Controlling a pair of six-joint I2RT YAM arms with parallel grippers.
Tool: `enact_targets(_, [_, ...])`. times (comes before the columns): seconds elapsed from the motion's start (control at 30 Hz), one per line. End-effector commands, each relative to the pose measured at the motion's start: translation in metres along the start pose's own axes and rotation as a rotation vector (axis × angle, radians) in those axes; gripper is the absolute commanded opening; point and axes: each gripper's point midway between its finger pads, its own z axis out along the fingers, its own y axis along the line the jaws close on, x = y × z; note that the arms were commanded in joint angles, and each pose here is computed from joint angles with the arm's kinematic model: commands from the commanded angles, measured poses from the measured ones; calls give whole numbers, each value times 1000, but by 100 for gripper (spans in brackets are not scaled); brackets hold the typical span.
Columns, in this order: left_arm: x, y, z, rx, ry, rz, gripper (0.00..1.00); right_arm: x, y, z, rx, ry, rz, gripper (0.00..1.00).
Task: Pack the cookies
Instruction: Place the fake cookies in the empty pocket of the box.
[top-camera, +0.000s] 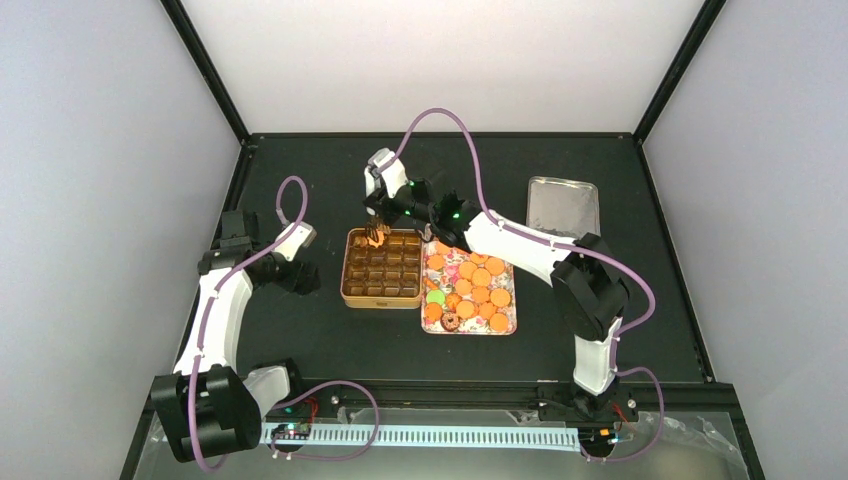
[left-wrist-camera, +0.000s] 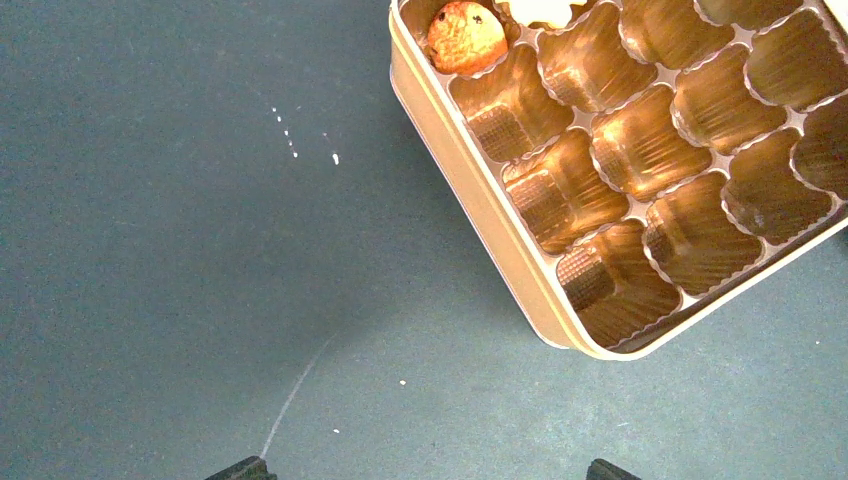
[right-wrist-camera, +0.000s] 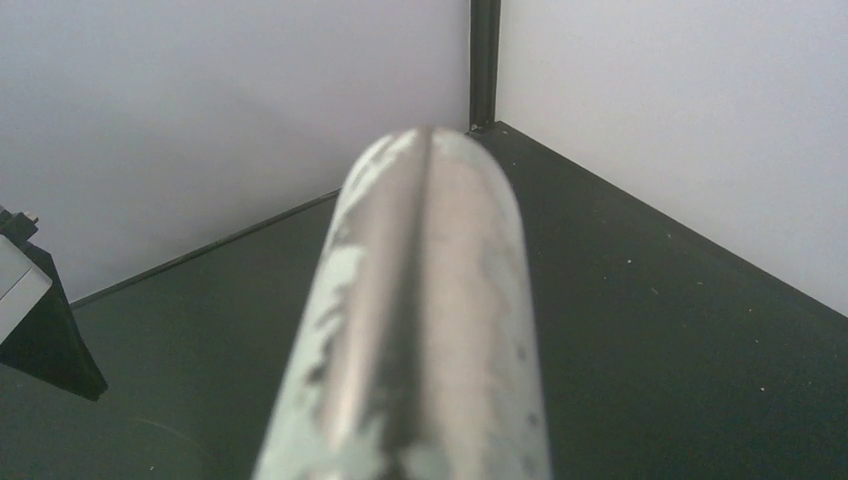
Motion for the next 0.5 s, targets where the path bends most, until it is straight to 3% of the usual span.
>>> enact_targets(0.0, [-9,-1,-10,0,-31,26,83,-15,6,-7,-23,-52,2,27])
enact_targets(0.47, [-8,-2,-10,2,-29,26,83,-25,12,-17,-44,-83,5,22])
